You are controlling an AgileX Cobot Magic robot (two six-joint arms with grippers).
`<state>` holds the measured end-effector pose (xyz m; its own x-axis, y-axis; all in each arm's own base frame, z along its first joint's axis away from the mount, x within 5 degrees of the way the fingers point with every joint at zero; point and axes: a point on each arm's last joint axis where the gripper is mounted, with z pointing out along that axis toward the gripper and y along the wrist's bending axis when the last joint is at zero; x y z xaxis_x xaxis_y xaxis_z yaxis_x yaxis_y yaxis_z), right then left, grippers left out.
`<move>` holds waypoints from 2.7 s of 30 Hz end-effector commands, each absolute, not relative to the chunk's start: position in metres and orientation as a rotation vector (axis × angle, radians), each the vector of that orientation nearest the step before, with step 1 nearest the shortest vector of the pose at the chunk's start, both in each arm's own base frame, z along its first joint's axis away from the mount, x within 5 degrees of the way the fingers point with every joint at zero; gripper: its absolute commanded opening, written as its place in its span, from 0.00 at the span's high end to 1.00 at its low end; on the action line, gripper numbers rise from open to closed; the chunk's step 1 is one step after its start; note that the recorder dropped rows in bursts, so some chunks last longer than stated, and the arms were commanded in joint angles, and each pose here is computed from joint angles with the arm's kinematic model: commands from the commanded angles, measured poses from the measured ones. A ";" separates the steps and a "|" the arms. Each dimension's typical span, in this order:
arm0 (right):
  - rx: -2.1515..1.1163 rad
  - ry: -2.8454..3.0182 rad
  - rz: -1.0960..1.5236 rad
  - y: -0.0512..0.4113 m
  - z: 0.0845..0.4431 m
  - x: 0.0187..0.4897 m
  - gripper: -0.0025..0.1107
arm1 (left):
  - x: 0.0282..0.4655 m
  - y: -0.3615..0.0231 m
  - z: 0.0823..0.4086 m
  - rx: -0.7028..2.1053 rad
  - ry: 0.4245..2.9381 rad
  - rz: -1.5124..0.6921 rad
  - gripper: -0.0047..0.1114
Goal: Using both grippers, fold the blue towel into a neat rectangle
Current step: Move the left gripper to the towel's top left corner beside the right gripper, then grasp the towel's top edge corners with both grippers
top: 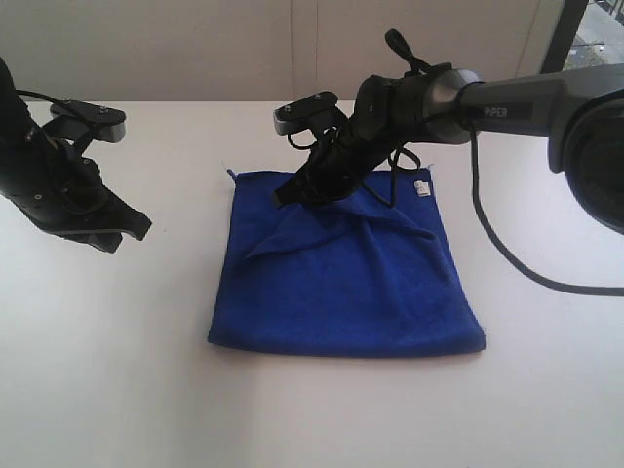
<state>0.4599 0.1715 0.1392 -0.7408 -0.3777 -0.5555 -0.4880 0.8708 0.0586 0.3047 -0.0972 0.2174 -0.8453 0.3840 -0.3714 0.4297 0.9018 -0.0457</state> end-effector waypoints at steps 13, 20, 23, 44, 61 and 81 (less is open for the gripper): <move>-0.617 2.509 0.180 0.136 0.186 0.458 0.98 | 0.302 -0.101 0.218 0.600 2.717 -0.203 0.96; -0.605 2.579 0.043 0.094 0.210 0.453 0.98 | 0.298 -0.135 0.223 0.707 2.608 -0.237 0.96; -0.564 2.595 0.013 0.079 0.217 0.452 0.98 | 0.299 -0.154 0.233 0.714 2.523 -0.287 0.96; -0.528 2.605 -0.009 0.061 0.217 0.455 0.98 | 0.358 -0.266 0.198 0.487 2.500 -0.702 0.96; -0.491 2.650 -0.165 0.036 0.202 0.460 0.98 | 0.361 -0.285 0.193 0.422 2.418 -0.724 0.96; -0.493 2.744 -0.156 0.034 0.168 0.463 0.98 | 0.371 -0.289 0.177 0.319 2.373 -0.705 0.83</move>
